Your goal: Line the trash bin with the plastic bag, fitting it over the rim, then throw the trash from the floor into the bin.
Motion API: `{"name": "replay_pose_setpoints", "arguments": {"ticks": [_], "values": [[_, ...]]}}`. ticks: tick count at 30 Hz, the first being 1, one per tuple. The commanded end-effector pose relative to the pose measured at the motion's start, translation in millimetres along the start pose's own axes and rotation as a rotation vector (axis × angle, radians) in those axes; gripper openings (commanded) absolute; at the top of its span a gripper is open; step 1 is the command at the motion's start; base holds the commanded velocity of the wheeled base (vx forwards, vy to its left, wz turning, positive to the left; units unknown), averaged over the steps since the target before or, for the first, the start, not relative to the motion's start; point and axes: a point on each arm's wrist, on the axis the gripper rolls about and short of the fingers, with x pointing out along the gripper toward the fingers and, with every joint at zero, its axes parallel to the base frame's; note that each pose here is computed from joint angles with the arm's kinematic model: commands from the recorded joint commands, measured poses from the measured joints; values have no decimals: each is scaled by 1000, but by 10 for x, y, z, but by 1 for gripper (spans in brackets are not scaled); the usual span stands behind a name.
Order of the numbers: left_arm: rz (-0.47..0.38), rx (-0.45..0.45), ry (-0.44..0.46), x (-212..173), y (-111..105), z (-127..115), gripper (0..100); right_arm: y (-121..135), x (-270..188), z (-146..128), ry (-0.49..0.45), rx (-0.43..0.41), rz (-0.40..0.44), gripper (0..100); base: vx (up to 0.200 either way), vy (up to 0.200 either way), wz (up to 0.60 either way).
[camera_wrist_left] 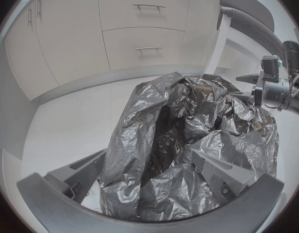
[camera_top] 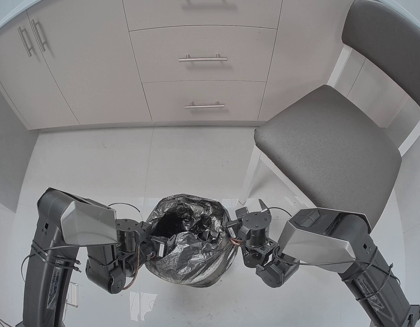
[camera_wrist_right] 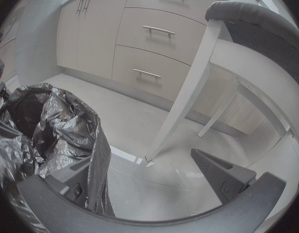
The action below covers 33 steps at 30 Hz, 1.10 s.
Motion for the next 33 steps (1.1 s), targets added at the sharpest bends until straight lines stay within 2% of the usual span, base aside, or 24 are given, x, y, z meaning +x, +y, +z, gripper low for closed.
{"name": "replay_pose_setpoints", "arguments": {"ticks": [1,8,9,11,17,22,27,33], "values": [[1,-1,-1,-6,1,5,100,51,4,-159,27,-21,8,100,0,0,0],[1,-1,-4,-23,4,26,100,33,-10,-137,28,-21,8,100,0,0,0],[6,-2,-13,-30,18,58,100,21,-10,-94,22,-13,7,100,0,0,0],[27,-16,-72,-139,109,296,100,-87,-34,205,-14,29,-4,100,0,0,0],[36,-23,-123,-231,156,484,100,-156,-153,311,3,27,14,100,0,0,0],[22,-52,-96,-335,128,452,100,-30,-350,225,32,13,78,100,0,0,0],[23,-131,-168,-493,208,705,100,45,-438,424,-15,37,102,100,0,0,0],[31,-154,-217,-659,309,877,100,147,-623,640,-60,55,147,100,0,0,0]]}}
